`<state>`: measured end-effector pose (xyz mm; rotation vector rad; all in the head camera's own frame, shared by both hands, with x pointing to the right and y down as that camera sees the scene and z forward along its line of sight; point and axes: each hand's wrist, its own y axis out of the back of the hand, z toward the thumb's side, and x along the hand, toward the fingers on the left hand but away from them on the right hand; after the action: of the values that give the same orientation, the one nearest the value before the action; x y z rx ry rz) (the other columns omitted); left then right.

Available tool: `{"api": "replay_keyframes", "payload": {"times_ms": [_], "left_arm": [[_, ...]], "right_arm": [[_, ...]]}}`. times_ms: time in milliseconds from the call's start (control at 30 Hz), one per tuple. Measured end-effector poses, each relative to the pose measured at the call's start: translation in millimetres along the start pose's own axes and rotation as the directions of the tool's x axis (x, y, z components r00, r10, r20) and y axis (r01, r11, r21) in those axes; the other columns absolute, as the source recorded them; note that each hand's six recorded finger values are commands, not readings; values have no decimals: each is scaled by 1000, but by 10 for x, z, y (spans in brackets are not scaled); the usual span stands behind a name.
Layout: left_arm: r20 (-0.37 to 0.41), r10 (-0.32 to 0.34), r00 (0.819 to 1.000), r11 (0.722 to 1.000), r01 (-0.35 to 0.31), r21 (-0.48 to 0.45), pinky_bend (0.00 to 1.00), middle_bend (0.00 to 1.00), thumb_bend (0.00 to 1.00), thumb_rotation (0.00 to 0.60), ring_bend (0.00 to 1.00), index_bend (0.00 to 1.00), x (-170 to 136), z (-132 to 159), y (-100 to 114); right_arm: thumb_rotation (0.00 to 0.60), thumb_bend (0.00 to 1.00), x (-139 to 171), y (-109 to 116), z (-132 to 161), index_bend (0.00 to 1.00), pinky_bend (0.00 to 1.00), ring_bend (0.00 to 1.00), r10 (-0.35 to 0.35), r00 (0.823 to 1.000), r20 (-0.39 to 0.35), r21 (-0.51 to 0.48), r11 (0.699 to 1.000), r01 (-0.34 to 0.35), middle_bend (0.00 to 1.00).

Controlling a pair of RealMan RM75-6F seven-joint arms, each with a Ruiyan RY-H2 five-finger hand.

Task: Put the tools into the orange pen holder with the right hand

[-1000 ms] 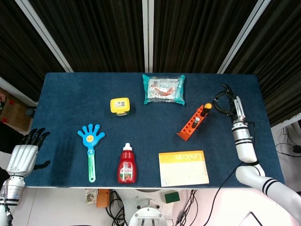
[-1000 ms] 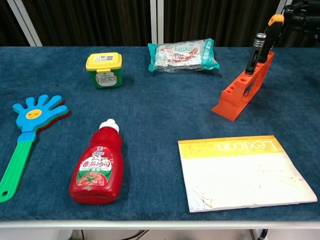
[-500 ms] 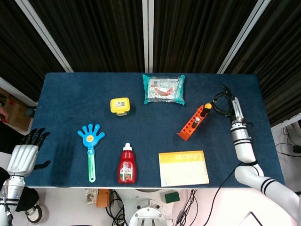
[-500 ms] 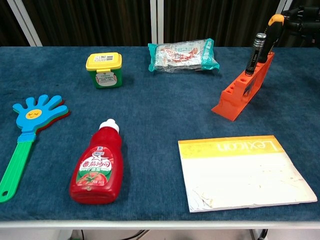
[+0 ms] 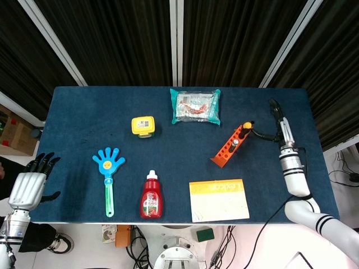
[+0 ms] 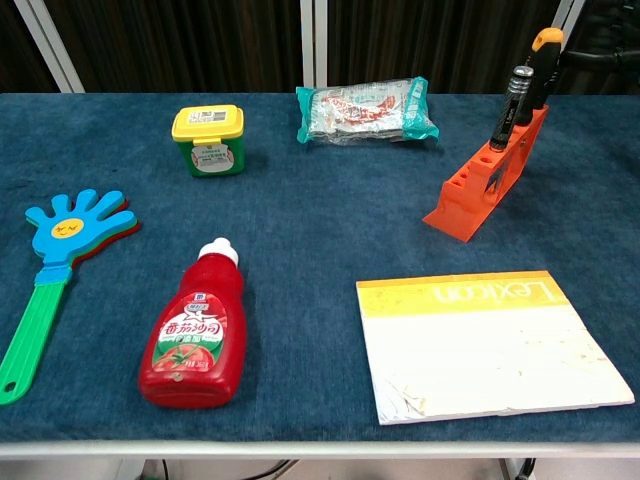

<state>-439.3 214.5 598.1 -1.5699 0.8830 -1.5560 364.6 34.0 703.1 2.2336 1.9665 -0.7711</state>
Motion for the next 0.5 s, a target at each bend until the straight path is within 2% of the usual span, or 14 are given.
{"api": "replay_keyframes", "payload": {"times_ms": [167, 267, 333, 433, 467, 500], "left_arm": [[1, 4, 1000, 1000, -4, 1, 186, 70, 54, 600, 29, 147, -6, 6, 7], [1, 9, 1000, 1000, -9, -1, 186, 70, 55, 600, 29, 147, -16, 5, 15], [1, 11, 1000, 1000, -11, -2, 186, 70, 54, 600, 29, 147, -23, 4, 20], [2, 16, 1000, 1000, -16, -1, 186, 70, 54, 600, 29, 148, -33, 14, 27], [4, 18, 1000, 1000, -18, 0, 186, 70, 54, 600, 29, 147, -37, 20, 28], [6, 19, 1000, 1000, -19, 2, 186, 70, 54, 600, 29, 147, -44, 29, 29]], "right_arm": [[600, 88, 97, 124, 46, 0, 0, 0, -12, 999, -32, 3, 1000, 12, 0], [600, 101, 220, 261, 75, 0, 0, 0, -24, 997, -71, 56, 998, 28, 0], [600, 110, 349, 380, 85, 0, 0, 0, -30, 994, -101, 134, 990, 44, 0], [600, 150, 556, 547, 63, 0, 0, 0, -37, 992, -122, 286, 956, 71, 0], [600, 169, 622, 594, 44, 0, 0, 0, -39, 992, -121, 339, 937, 78, 0], [600, 197, 717, 658, 20, 0, 0, 0, -43, 992, -120, 414, 906, 90, 0]]}}
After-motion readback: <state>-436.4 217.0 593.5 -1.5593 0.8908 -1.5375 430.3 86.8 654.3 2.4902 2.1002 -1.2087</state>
